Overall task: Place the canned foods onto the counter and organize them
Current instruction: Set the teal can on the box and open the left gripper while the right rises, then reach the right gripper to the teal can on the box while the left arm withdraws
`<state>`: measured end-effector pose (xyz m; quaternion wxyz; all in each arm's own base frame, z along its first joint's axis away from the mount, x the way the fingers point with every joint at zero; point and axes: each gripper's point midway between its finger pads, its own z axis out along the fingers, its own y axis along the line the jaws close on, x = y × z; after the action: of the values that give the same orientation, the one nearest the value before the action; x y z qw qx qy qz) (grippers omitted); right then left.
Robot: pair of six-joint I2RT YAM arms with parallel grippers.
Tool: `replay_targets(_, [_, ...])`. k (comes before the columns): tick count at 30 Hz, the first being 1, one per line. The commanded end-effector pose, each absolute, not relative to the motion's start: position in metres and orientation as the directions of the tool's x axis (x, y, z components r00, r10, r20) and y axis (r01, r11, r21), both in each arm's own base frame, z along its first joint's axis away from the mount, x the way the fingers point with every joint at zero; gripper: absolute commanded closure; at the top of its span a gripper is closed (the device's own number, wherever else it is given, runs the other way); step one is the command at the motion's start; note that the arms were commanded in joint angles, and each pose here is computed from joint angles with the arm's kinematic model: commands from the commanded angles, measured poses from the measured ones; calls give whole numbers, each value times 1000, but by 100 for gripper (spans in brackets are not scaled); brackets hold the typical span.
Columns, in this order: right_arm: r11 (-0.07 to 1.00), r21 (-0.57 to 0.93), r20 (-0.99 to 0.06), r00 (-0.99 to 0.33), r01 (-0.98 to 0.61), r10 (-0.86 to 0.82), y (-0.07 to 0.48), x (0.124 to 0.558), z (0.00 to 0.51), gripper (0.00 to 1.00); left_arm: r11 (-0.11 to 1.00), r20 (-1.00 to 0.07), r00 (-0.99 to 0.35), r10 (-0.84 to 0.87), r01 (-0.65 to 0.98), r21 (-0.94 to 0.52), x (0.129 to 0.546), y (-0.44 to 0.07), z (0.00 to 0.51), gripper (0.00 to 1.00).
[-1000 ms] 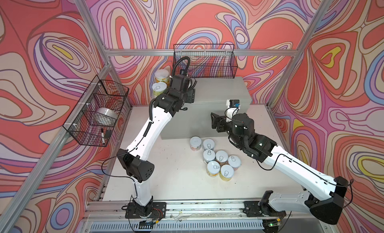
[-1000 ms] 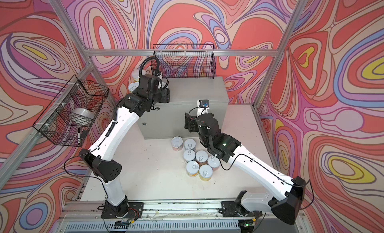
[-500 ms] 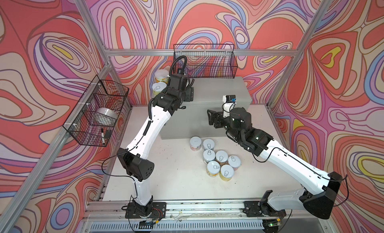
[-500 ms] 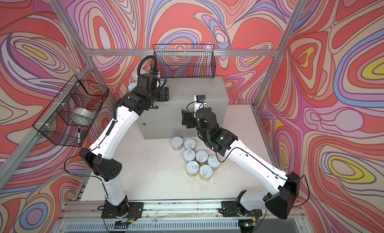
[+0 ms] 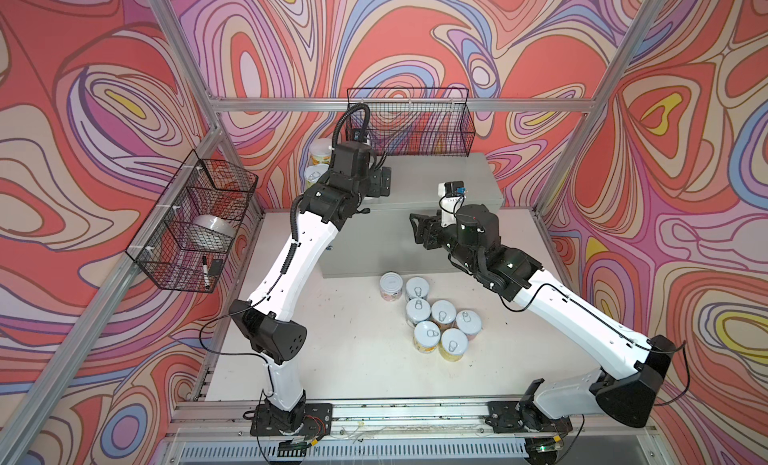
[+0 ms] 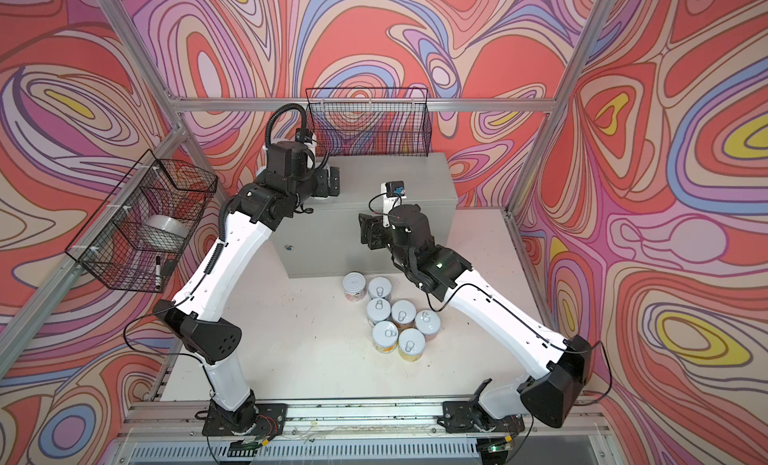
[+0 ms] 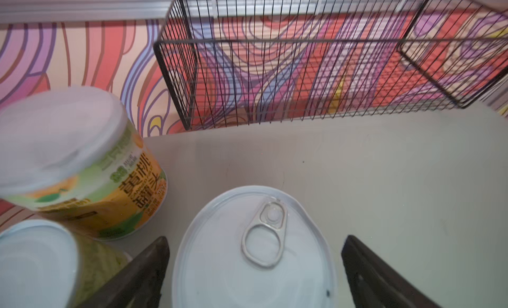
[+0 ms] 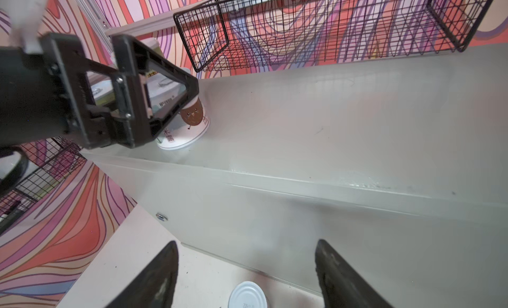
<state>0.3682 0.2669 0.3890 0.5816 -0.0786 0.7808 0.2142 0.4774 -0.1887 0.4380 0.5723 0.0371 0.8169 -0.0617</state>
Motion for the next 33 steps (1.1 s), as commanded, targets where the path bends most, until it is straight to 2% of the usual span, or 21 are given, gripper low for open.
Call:
replay_targets(1, [883, 234, -943, -316, -406, 104, 275, 371, 392, 22, 975, -970, -226, -94, 174, -135, 443, -177, 503, 0])
replay_targets(7, [851, 228, -947, -312, -474, 80, 294, 379, 404, 28, 958, -976, -171, -136, 227, -173, 403, -166, 534, 8])
replay_targets(12, [824, 224, -949, -309, -521, 63, 310, 390, 412, 29, 943, -968, -193, -159, 260, -206, 363, -152, 529, 7])
replay_targets(21, [786, 244, -943, -327, -569, 56, 338, 408, 412, 29, 956, -948, -304, -96, 237, -173, 303, -122, 476, 4])
replay_targets(33, [781, 257, -938, -341, -570, 60, 363, 442, 402, 29, 945, -873, -472, -127, 210, -252, 276, -118, 377, 5])
